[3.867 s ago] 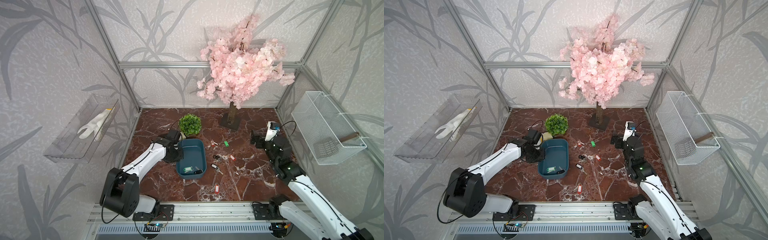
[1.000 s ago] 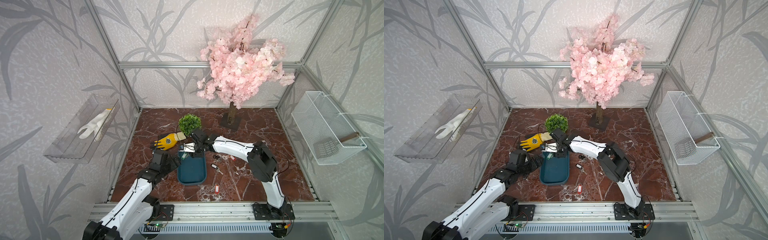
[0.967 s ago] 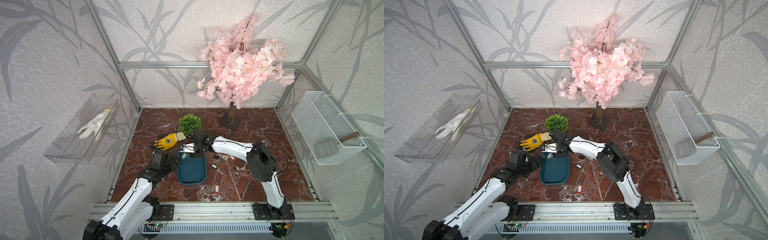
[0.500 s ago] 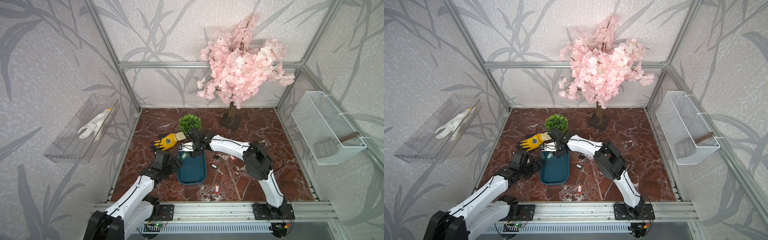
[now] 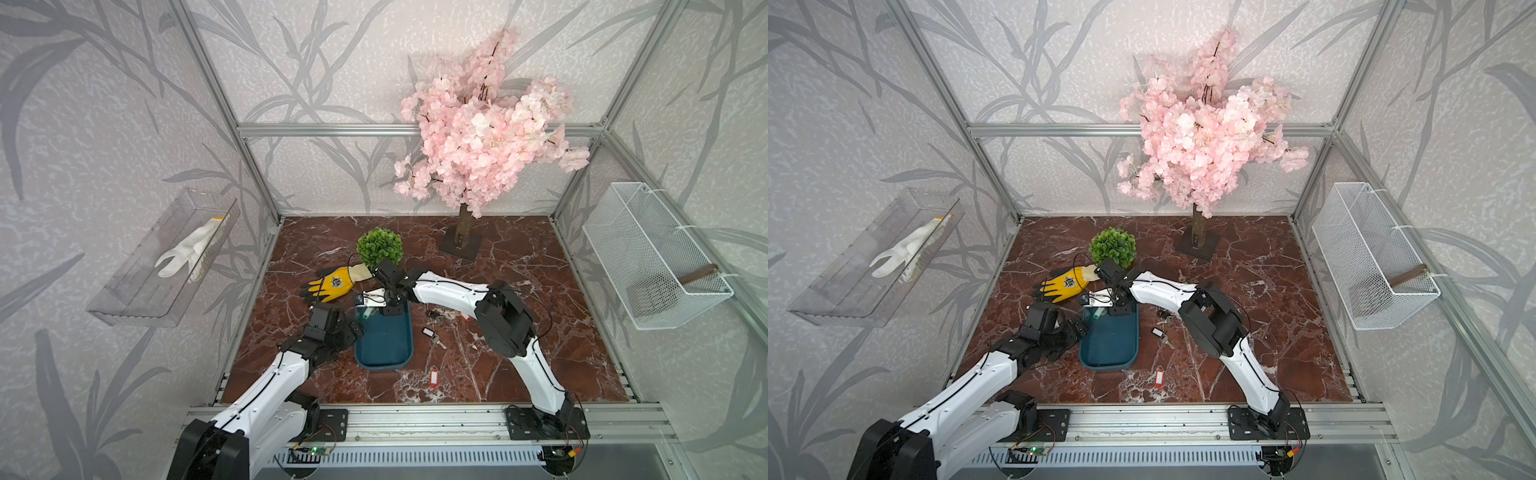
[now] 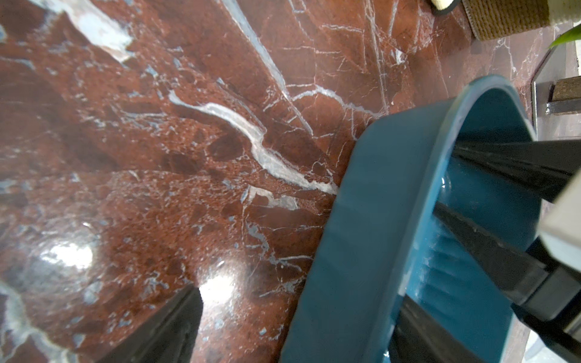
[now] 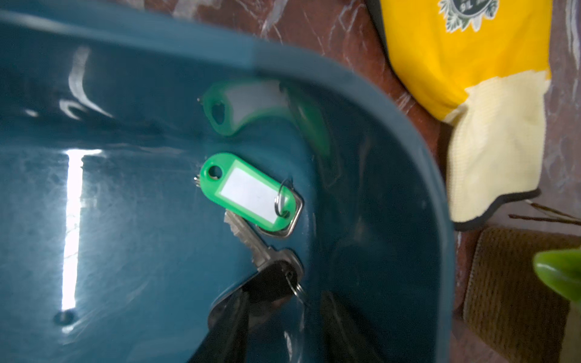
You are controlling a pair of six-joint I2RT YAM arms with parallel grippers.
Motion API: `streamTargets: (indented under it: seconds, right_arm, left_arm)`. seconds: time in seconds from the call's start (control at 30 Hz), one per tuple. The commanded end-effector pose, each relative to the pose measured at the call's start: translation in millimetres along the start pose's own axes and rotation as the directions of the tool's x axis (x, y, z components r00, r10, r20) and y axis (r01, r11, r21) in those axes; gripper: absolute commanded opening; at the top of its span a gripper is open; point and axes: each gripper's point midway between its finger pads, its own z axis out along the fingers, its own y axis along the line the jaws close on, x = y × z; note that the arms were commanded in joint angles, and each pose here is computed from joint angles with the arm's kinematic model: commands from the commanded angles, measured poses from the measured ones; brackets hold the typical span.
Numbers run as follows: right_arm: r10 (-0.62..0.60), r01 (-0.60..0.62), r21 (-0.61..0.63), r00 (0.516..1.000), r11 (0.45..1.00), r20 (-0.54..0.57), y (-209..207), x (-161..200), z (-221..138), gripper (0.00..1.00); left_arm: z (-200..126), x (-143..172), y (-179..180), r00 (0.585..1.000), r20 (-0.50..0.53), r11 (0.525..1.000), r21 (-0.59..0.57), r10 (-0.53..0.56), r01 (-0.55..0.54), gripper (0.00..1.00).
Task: Take the keys out of the storage box
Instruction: Pick up the key from the storage box.
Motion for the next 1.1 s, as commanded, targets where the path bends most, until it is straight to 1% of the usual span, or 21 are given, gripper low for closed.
streamTargets:
  seconds: [0.0, 0.3, 0.4, 0.47, 0.57, 0.8, 1.07]
  right_arm:
    - [0.005, -0.005, -0.017, 1.0, 1.0, -0.017, 1.0, 0.9, 3.8, 0.38]
    - [0.002, -0.003, -0.035, 0.999, 0.999, -0.048, 4.9, 7.9, 12.8, 0.27]
    - [0.004, -0.006, -0.046, 0.999, 0.999, -0.053, 6.7, 9.0, 14.2, 0.18]
    - [0.008, -0.011, -0.05, 0.998, 0.999, -0.056, 7.5, 9.3, 13.2, 0.09]
    - [0.01, -0.012, -0.046, 0.999, 0.999, -0.051, 6.8, 7.9, 9.2, 0.0]
    - [0.027, -0.028, -0.015, 1.0, 1.0, -0.011, -0.2, -2.4, -11.0, 0.0]
    - [0.091, -0.093, 0.024, 0.994, 0.995, 0.068, -6.8, -17.9, -59.6, 0.0]
  left_arm:
    - [1.3, -2.0, 5.0, 1.0, 0.013, 1.0, -0.019, -0.002, 0.003, 0.92]
    - [0.3, -4.0, 5.1, 1.0, 0.019, 1.0, -0.027, 0.005, -0.004, 0.92]
    - [0.4, -4.0, 6.3, 1.0, 0.019, 0.999, -0.032, 0.004, -0.003, 0.92]
    - [0.3, -3.9, 6.4, 1.0, 0.019, 0.999, -0.034, 0.005, -0.004, 0.92]
    - [-0.3, -4.4, 6.8, 1.0, 0.023, 0.999, -0.036, 0.006, -0.005, 0.92]
    - [-4.0, -8.4, 4.8, 0.999, 0.037, 0.999, -0.038, 0.014, -0.013, 0.92]
    - [-15.8, -21.2, -0.1, 0.994, 0.103, 0.999, -0.031, 0.03, -0.027, 0.95]
